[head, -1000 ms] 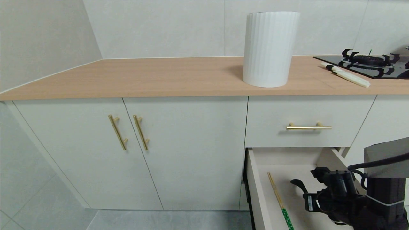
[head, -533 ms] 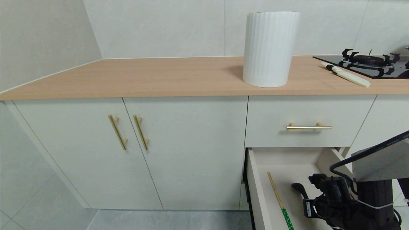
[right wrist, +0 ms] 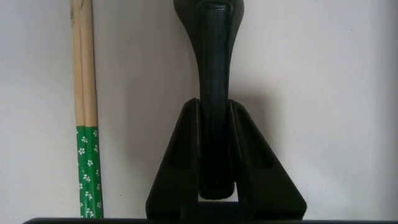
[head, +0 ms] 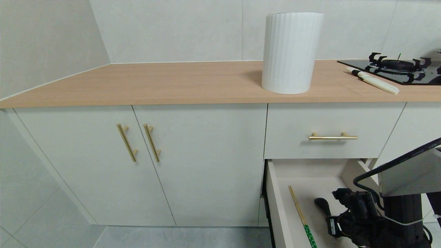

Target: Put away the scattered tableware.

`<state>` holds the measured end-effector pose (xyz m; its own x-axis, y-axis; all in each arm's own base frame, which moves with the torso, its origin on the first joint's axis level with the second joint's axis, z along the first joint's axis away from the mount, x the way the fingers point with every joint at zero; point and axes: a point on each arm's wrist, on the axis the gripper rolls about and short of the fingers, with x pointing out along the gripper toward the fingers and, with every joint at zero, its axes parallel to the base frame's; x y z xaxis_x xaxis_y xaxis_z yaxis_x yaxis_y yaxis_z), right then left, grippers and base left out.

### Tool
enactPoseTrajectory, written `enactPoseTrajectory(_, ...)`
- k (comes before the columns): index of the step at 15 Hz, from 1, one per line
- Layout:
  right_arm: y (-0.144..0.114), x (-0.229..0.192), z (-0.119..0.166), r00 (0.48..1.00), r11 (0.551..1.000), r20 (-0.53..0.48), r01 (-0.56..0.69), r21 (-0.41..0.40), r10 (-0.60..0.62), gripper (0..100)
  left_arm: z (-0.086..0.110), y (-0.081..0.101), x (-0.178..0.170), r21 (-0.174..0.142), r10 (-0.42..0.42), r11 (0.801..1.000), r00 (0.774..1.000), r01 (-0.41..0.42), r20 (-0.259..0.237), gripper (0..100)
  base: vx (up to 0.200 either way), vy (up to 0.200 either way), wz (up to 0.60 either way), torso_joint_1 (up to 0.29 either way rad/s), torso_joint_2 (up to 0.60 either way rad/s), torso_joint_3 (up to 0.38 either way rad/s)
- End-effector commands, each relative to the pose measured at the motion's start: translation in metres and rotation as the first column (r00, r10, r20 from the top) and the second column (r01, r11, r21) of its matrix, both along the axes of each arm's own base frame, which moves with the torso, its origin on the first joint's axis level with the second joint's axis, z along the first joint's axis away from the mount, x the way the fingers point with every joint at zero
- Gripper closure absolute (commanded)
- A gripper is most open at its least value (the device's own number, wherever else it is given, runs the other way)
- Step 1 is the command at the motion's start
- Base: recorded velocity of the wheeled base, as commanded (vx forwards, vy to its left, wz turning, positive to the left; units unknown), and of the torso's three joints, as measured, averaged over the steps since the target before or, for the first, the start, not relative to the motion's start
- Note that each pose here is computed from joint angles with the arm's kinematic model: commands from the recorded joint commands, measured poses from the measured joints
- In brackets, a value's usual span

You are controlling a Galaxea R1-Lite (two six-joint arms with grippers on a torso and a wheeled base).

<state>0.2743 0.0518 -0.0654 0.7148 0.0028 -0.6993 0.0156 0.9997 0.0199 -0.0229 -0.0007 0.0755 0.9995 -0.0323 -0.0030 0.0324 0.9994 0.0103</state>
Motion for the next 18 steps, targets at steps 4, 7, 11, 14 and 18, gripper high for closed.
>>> enactPoseTrajectory(4, 0.0, 0.0, 0.004, 1.0, 1.0, 0.013, 0.0, 0.003, 0.0, 0, 0.0, 0.0, 0.0, 0.0, 0.0, 1.0, 1.0, 0.0, 0.0, 0, 0.0, 0.0, 0.0, 0.0, 0.0, 0.0)
enactPoseTrajectory(7, 0.0, -0.004, 0.031, 0.997, 1.0, 0.083, -0.004, 0.015, 0.002, 0, 0.0, 0.0, 0.0, -0.001, 0.0, 1.0, 1.0, 0.0, -0.002, 0, 0.0, 0.0, 0.0, 0.0, 0.0, 0.0)
enactPoseTrajectory(11, -0.001, -0.023, 0.125, 0.975, 0.999, 0.223, -0.021, 0.044, 0.011, 0, 0.0, 0.0, 0.0, -0.001, 0.0, 1.0, 1.0, 0.0, 0.0, 0, 0.0, 0.0, 0.0, 0.0, 0.0, 0.0)
enactPoseTrajectory(14, -0.005, -0.042, 0.177, 0.969, 0.998, 0.248, -0.023, 0.057, 0.009, 0, 0.0, 0.0, 0.0, -0.001, 0.0, 1.0, 1.0, 0.0, -0.002, 0, 0.0, 0.0, 0.0, 0.0, 0.0, 0.0)
enactPoseTrajectory(18, -0.007, -0.079, 0.23, 0.983, 0.992, 0.173, -0.08, 0.093, 0.063, 0, 0.0, 0.0, 0.0, -0.003, 0.002, 1.0, 1.0, -0.002, -0.002, 0, 0.0, 0.0, 0.0, 0.0, 0.0, 0.0)
